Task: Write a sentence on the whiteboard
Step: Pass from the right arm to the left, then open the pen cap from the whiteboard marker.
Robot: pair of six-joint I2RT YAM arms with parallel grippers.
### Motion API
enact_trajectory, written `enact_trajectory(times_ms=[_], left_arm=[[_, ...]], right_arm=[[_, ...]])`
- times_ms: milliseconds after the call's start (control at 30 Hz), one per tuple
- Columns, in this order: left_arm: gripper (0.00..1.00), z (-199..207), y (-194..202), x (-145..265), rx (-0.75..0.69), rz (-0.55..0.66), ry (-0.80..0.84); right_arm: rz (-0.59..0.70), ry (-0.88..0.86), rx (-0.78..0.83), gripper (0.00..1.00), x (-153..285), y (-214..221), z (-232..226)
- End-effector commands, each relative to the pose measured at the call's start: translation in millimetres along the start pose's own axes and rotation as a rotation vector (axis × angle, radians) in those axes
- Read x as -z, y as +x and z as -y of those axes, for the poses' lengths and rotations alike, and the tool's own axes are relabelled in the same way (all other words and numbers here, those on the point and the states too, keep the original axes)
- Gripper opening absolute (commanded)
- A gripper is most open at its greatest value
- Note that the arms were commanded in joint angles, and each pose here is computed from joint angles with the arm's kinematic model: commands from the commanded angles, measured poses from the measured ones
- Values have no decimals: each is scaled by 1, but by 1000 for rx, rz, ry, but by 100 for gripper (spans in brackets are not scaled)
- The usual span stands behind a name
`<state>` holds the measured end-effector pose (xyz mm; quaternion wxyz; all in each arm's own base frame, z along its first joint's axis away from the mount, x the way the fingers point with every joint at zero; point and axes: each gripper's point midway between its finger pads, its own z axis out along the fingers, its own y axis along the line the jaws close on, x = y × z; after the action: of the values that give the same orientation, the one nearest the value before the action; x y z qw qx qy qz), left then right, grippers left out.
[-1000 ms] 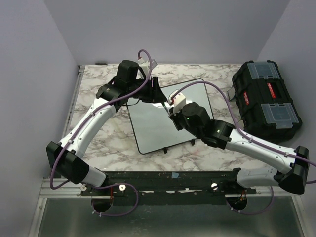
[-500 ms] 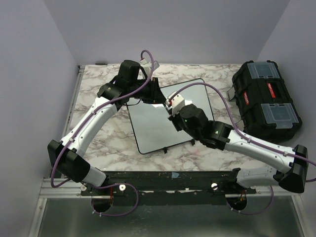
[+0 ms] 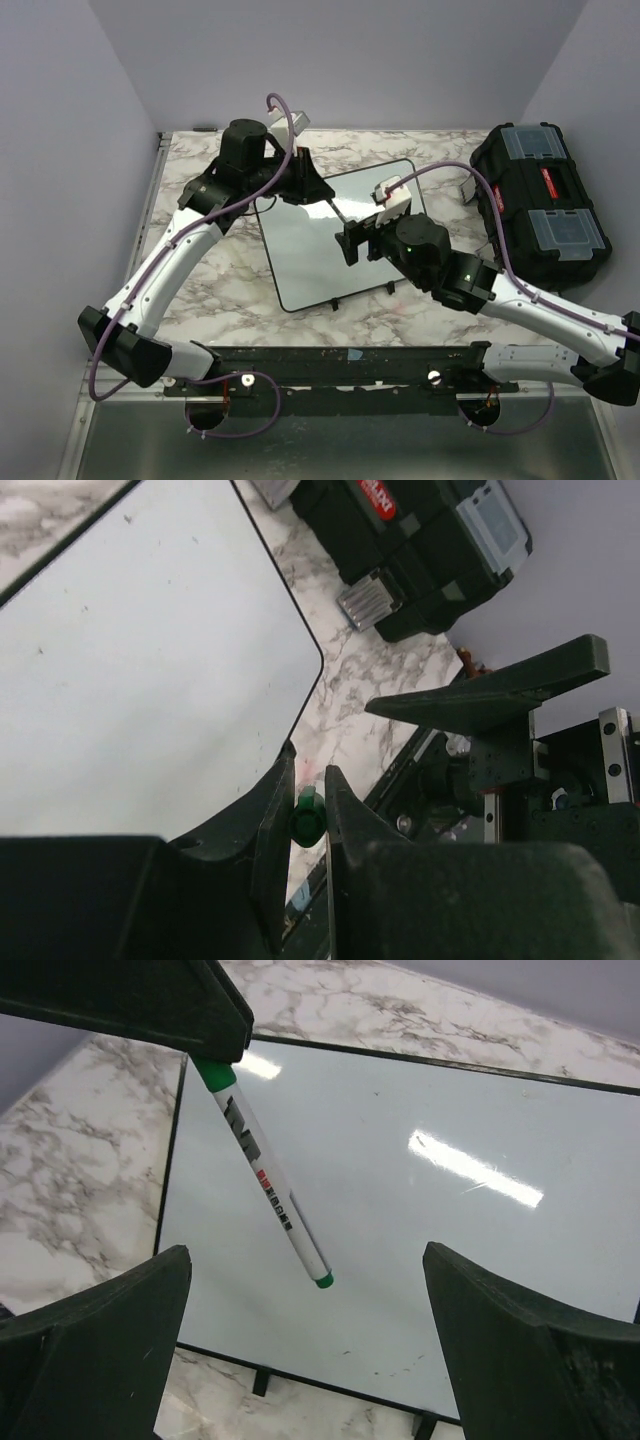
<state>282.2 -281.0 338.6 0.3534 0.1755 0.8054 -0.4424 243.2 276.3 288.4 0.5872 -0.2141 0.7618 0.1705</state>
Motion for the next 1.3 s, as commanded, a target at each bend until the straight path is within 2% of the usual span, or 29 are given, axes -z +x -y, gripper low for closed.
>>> enact_trajectory(times_ms=[0,200,300,400,567,733,933,1100,1267], left_arm=[[0,12,-36,23,-78,178,-22],[0,-2,-58,54,-110,361,-127],[0,4,-63,75,-108,389,-78],[0,8,-70,98,-104,474,-37],[0,12,-83,124,-91,605,30],[0,30,-84,129,-76,592,197],[0,33,-93,132,-92,630,221],[0,43,-111,140,-6,679,264],[0,55,-105,148,26,716,363]], right_arm=[[70,-70,-159,100,9,-23,-15],[150,-193,-286,100,12,-53,-26],[165,-253,-323,100,6,-64,-31],[148,-370,-389,100,0,-71,-34],[204,-521,-515,100,0,-93,-13],[253,-557,-521,100,13,-103,-15],[339,-635,-519,100,27,-114,-18],[396,-708,-562,100,29,-129,-12],[441,-814,-595,100,33,-143,-17]])
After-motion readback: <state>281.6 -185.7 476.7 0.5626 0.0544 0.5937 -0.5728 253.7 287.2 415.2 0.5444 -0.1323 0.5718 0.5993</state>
